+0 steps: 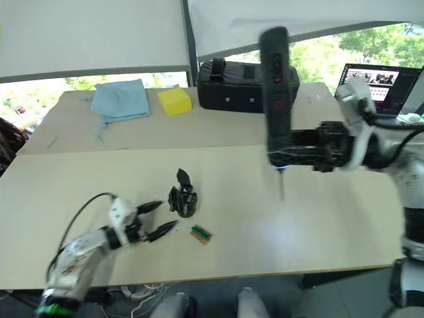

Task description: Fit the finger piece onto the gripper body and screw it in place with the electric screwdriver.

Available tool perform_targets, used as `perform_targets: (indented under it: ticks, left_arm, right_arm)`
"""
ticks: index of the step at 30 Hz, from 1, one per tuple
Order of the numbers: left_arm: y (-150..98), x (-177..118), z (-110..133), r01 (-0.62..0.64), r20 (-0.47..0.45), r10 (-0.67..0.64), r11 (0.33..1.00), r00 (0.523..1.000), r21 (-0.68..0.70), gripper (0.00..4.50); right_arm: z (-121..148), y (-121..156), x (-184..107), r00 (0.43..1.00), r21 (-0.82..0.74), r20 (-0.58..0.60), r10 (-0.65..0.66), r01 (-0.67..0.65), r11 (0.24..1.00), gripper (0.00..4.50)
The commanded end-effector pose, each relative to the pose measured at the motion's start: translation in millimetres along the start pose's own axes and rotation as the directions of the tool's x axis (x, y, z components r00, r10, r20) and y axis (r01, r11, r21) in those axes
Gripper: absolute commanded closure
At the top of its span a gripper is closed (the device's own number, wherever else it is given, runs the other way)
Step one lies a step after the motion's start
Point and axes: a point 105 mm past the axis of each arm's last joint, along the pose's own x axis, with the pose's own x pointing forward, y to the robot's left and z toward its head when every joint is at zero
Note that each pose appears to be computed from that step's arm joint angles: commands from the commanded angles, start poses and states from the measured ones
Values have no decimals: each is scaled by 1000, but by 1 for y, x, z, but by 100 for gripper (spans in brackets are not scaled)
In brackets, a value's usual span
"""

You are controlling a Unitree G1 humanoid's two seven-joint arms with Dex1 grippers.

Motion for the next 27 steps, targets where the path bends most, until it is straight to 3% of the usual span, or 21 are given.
perform_targets:
  ticks: [1,4,9,11,19,23,25,27]
  left_arm:
    - [-7,-28,29,117,52,-121,990,991,78,3]
    - [-11,-49,50,191,20,-195,972,981,140,3]
    - [-29,-52,83,268,39,-282,940,959,210,3]
    - [-36,-50,94,278,54,-297,933,953,228,3]
    - [-45,-49,100,270,55,-283,947,958,174,3]
    - [-50,-50,95,270,34,-278,951,960,148,3]
    - [-49,-52,91,269,5,-272,955,962,126,0]
    - [-46,-58,86,263,-30,-261,960,965,91,0]
  right_arm:
    - [-11,-10,-20,980,58,-184,-70,82,995,260]
    - [-48,-41,-37,853,63,-468,-229,291,955,260]
    - [-91,-55,-49,660,131,-719,-218,436,890,260]
    - [-105,-62,-48,604,128,-768,-212,469,874,260]
    - [-127,-81,-37,537,90,-812,-228,501,861,260]
    - [-133,-87,-32,542,80,-805,-239,500,862,260]
    - [-133,-90,-32,550,56,-795,-256,486,872,156]
    - [-129,-91,-36,563,40,-782,-266,472,881,90]
